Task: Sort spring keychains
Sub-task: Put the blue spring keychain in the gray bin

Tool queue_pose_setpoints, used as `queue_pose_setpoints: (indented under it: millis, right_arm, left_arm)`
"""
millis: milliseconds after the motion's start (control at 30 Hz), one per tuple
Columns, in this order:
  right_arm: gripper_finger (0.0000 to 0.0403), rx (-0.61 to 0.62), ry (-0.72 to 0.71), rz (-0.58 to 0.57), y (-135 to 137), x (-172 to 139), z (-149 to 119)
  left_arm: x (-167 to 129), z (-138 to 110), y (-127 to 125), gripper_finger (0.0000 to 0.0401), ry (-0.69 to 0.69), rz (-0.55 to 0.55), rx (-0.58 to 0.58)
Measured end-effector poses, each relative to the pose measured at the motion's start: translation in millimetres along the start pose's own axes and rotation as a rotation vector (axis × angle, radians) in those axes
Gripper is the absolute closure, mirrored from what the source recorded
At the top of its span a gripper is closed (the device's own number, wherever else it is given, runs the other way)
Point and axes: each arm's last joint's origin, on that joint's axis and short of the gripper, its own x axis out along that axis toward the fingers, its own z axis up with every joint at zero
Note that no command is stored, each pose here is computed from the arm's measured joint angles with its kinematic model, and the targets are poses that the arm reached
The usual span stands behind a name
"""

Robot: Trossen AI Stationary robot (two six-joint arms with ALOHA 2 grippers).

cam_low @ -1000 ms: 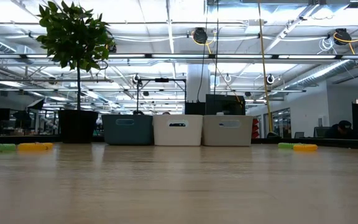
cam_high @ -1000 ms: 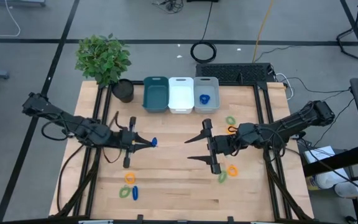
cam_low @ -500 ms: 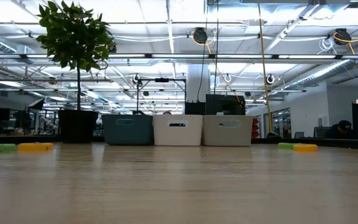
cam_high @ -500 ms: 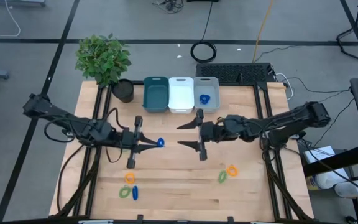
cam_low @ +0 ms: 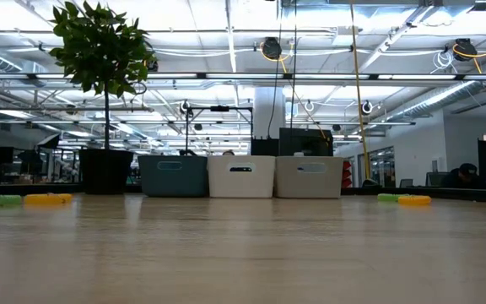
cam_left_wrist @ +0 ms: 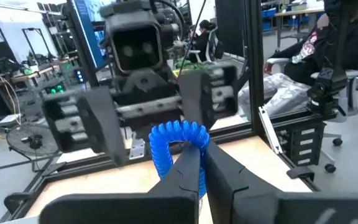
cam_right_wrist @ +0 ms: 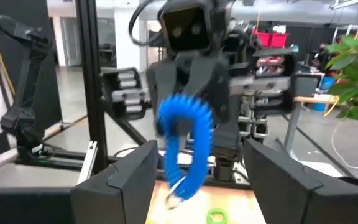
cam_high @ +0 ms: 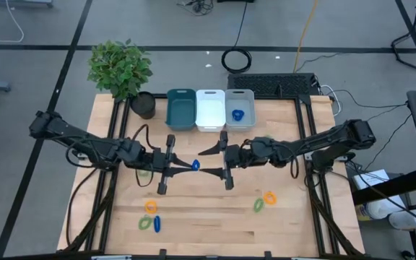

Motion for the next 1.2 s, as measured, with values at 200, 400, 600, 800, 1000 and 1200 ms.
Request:
queue_pose_setpoints:
  millis: [200,400,600,800,1000,1200]
  right_arm:
    - [0.0179,0.018,0.02,0.001,0.4,2.5,-5.6]
    - [0.0194,0.044,0.022,0.048,0.7,2.8,-6.3]
    - [0.0253,0.036,0.01,0.044,0.3,3.0,-5.5]
    - [0.0346,0.033,0.028,0.049,0.7,3.1,-7.6]
    - [0.0388,0.03,0.023,0.046,0.6,3.1,-7.1]
    - [0.0393,0.03,0.043,0.045,0.5,2.5,-8.2]
  left_arm:
    - [1.1,0.4,0.9,0.0396,-0.012,0.001,0.019]
    - [1.0,4.1,2.0,0.0396,-0.049,0.011,0.025]
    - [7.6,-2.1,-0.1,0.0396,-0.027,0.013,0.024]
    - [12.7,-7.1,-0.5,0.0396,-0.007,0.019,0.026]
    - [12.6,-5.7,-0.3,0.0396,-0.021,0.02,0.021]
    - [10.0,-2.9,0.7,0.0359,-0.033,0.022,0.01]
